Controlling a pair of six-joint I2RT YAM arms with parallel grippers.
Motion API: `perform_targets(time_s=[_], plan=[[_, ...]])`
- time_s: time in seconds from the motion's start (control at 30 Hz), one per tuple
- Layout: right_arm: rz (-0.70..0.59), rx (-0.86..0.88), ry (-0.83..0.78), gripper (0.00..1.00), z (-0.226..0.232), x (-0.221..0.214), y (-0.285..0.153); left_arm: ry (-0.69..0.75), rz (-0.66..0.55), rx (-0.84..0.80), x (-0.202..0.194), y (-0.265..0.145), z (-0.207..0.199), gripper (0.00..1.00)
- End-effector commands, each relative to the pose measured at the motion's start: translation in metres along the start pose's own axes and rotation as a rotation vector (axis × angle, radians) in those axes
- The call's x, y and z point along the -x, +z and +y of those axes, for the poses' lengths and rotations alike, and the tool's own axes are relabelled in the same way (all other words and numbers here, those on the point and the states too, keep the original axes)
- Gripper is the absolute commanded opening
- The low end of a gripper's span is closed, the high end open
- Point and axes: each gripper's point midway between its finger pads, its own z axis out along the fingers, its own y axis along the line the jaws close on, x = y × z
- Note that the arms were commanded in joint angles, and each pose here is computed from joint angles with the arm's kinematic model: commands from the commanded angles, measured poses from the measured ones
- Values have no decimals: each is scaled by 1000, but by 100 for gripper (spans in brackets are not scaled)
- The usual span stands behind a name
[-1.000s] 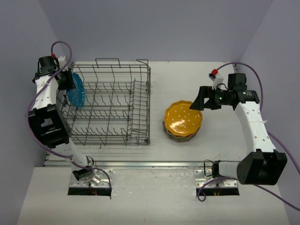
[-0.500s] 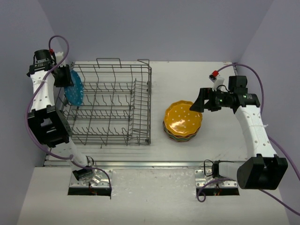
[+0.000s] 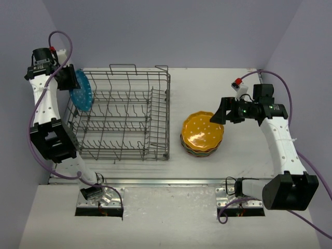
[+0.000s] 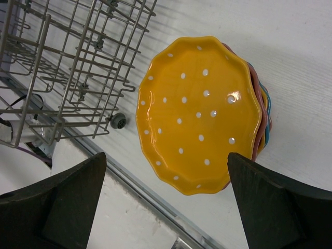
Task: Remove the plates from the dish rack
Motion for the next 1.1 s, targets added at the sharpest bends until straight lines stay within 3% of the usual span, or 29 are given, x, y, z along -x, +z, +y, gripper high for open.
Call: perform_targets(time_s=[0.0,0.3,0.37,0.5,0.67,0.9,1.07], plan=[[-55,33,-48,99,9,17,-4,29,-302,-143,75,-79,-51,0],[-77,65,-39,99,16,26,-6,142,-441,-179,97,-132,-71,0],[-91,79,-41,99,19,31,-6,161,-456,-246,95,-142,-85,0],[-125,159,-25,99,35,44,-10,202,-467,-541,79,-176,-139,0],[-211,366,-47,99,80,71,-20,271,-407,-881,45,-213,-213,0],[-333,476,-189,99,137,108,-25,289,-259,-1100,1,-228,-283,0],[-326,519,-232,99,166,127,-15,279,-166,-1174,-19,-218,-298,0]])
